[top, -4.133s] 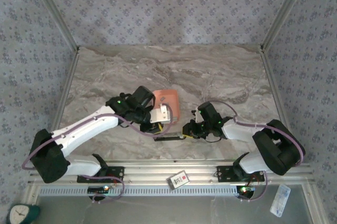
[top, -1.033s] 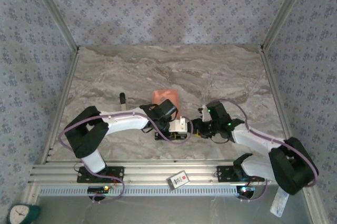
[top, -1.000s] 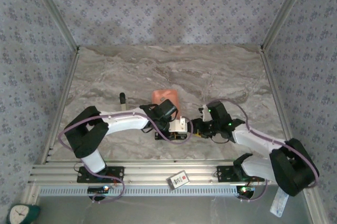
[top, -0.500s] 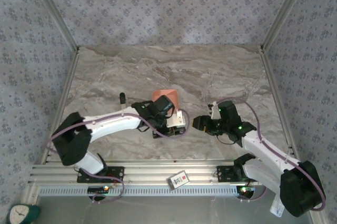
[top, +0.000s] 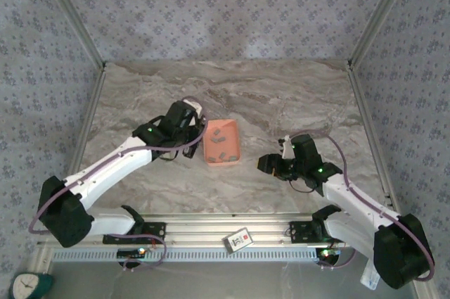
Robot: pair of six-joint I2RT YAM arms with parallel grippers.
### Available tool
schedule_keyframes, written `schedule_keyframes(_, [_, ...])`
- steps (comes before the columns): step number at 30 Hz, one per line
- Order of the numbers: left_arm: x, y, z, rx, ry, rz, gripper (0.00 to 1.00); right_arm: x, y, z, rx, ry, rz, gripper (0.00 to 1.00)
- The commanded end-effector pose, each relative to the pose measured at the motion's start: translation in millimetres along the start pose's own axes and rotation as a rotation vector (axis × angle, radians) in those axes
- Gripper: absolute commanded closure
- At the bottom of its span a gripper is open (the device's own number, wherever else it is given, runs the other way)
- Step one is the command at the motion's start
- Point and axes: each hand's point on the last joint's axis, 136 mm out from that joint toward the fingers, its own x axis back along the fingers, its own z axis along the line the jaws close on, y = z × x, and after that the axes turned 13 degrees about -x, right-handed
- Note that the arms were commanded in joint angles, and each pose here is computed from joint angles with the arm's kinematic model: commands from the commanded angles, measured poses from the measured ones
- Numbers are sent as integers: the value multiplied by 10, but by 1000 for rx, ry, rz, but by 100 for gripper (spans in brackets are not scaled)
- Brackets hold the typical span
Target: Load the staples into the stapler
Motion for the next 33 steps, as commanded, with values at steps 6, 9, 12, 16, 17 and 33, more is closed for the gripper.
schedule_keyframes(6, [-210, -297, 572, 342, 301, 58, 100, -2, 48, 16, 11, -9, -21, 47])
schedule_keyframes(9, [-387, -362, 583, 346, 307, 81, 100, -11, 44, 16, 14, -11, -19, 47])
schedule_keyframes(12, [-554, -442, 599, 368, 302, 106, 100, -15, 36, 14, 17, -16, -15, 47])
schedule_keyframes(16, [-727, -516, 633, 389, 295, 127, 100, -16, 36, 5, 19, -21, -20, 47])
schedule_keyframes(17, [-760, -531, 639, 387, 295, 133, 100, -18, 33, 3, 19, -21, -19, 47])
schedule_keyframes(33, [-1102, -623, 552, 357, 223, 195, 76, -24, 20, -18, 31, -30, -18, 47])
